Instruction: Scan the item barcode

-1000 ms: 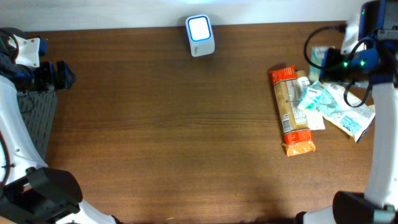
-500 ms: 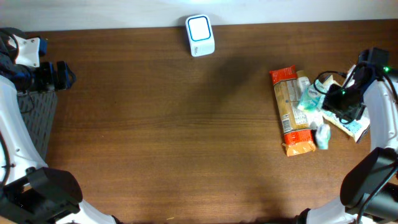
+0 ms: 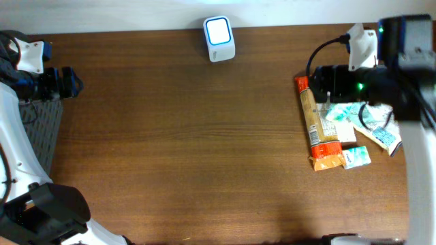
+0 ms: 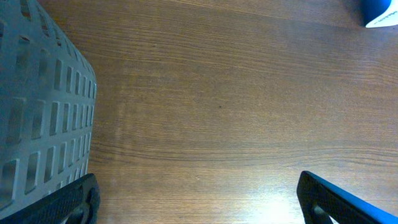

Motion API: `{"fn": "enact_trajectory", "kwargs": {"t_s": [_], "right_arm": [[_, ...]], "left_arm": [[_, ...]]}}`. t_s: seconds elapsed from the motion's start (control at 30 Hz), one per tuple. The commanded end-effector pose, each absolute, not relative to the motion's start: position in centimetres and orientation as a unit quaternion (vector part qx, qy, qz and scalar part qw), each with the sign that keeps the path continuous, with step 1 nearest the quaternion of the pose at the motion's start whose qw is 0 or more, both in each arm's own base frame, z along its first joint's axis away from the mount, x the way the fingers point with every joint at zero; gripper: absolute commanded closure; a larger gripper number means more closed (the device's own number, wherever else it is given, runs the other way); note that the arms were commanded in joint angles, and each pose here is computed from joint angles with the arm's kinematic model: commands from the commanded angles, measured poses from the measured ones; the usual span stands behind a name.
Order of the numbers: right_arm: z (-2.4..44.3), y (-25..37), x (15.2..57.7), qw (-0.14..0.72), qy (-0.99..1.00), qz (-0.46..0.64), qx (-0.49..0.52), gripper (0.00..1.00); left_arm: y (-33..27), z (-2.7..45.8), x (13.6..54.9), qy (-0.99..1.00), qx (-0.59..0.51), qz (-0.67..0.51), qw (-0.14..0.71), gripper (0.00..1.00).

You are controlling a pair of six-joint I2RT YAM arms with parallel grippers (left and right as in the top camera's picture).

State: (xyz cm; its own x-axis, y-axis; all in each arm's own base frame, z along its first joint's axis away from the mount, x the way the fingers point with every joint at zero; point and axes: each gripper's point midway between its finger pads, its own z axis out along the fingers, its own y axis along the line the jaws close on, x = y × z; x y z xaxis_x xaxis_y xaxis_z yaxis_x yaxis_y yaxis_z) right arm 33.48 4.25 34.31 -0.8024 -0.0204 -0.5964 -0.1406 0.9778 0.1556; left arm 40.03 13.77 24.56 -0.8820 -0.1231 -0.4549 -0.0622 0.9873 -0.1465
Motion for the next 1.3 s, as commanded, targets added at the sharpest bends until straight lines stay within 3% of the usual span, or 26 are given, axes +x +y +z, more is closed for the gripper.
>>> {"fn": "enact_trajectory", "kwargs": {"t_s": [0.0,0.23,0.7,0.8,1.27], "right_arm": [[39.7,8.0,28.8,0.384,0.909,0.122,-0.11,0.01],[43.8,8.4,22.9,0.453,0.87,0.136,-0.139,0.01],[42.7,6.9,24.8,0.444,0.884,0.097,-0.113,0.01],[42.5,5.9,26.0,0.483,0.866,0.082,-0.103,0.01],[31.5,3.4,26.5,0.686,0.723,0.041,-0.079,0.01]], "left_arm": [[13.9,24.6,40.0,0.967,-0.054,-0.064,0.239,0.01],[13.9,24.6,40.0,0.967,-0.054,-0.064,0.239,0.01],[13.9,24.6,40.0,0.967,-0.054,-0.064,0.239,0.01],[13.9,24.6,40.0,0.967,-0.054,-0.064,0.239,0.01],[13.9,24.6,40.0,0.967,-0.054,-0.064,0.239,0.01]]}}
